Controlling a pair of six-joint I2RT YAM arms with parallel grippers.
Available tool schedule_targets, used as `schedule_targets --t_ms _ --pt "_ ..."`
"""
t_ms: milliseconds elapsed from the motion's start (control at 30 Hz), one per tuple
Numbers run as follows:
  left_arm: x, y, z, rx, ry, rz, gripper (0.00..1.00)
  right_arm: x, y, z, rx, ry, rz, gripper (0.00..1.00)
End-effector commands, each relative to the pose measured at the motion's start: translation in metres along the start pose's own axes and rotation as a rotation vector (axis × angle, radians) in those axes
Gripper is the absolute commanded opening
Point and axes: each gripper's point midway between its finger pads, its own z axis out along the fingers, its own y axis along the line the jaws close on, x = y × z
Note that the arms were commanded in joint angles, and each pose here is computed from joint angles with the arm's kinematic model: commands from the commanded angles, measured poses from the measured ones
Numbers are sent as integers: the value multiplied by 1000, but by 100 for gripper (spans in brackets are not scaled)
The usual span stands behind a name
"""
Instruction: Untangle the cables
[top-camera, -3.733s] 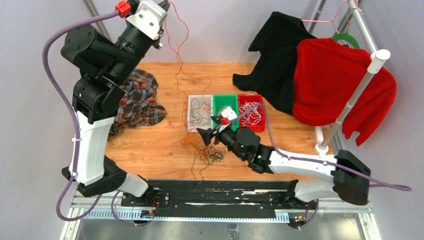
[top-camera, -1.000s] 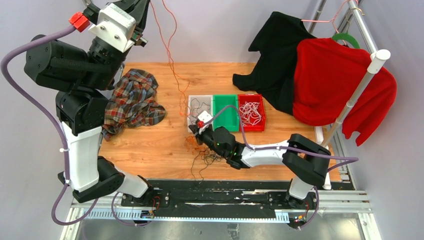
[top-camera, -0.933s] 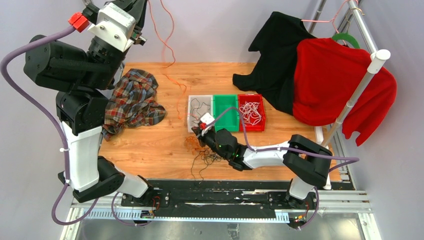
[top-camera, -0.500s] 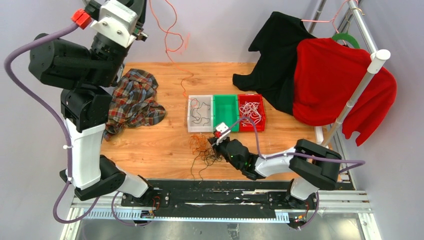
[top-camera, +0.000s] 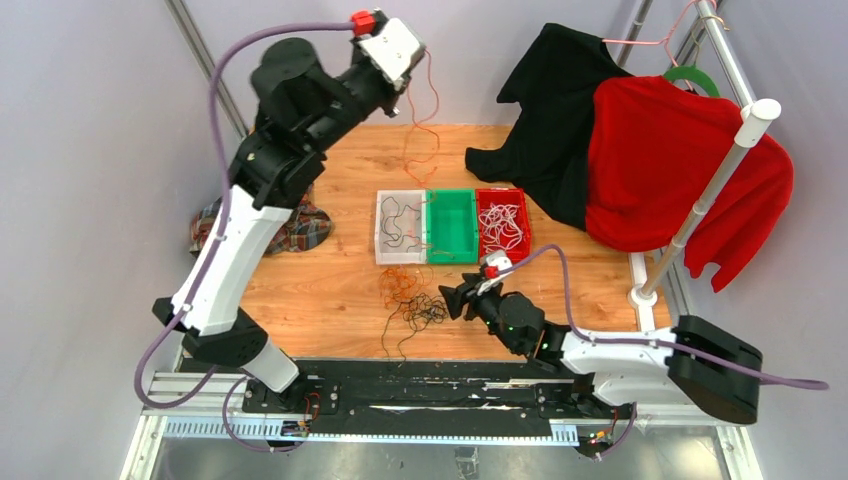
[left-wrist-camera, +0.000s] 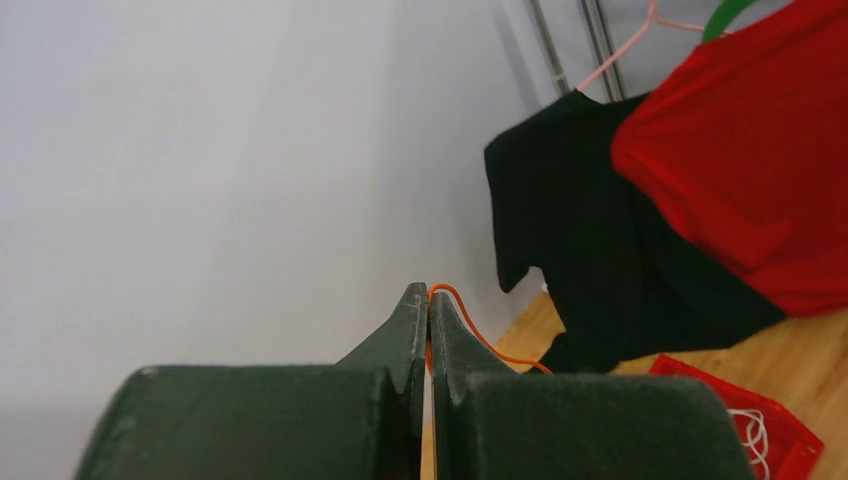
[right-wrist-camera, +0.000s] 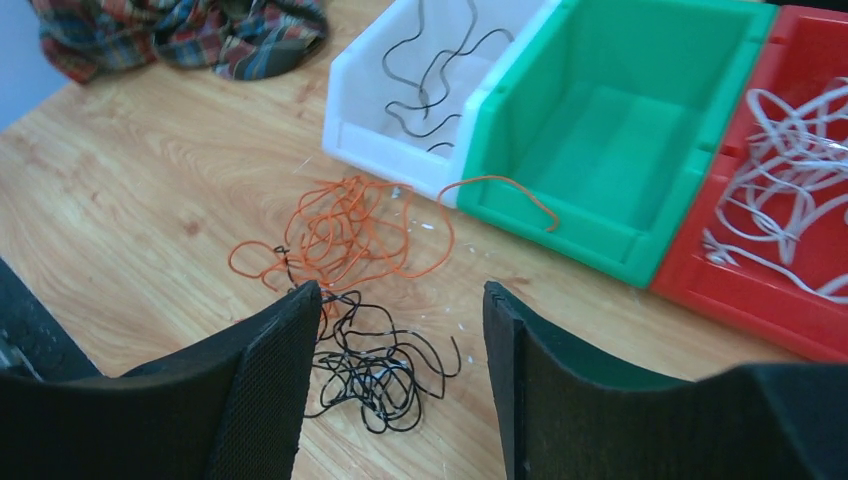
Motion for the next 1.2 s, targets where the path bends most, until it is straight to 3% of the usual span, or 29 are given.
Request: schedule_targets --t_ms 0,400,900,1167 --pt "24 -27 18 67 49 -78 0 -11 -34 -17 165 -37 85 61" --pt "120 -93 59 206 244 -76 0 -55 -116 -79 531 -182 134 59" --pt "247 -148 59 294 458 48 0 -66 -119 -82 520 -182 91 57" --pt "301 -196 54 398 568 -75 0 -69 -121 -82 527 -187 89 56"
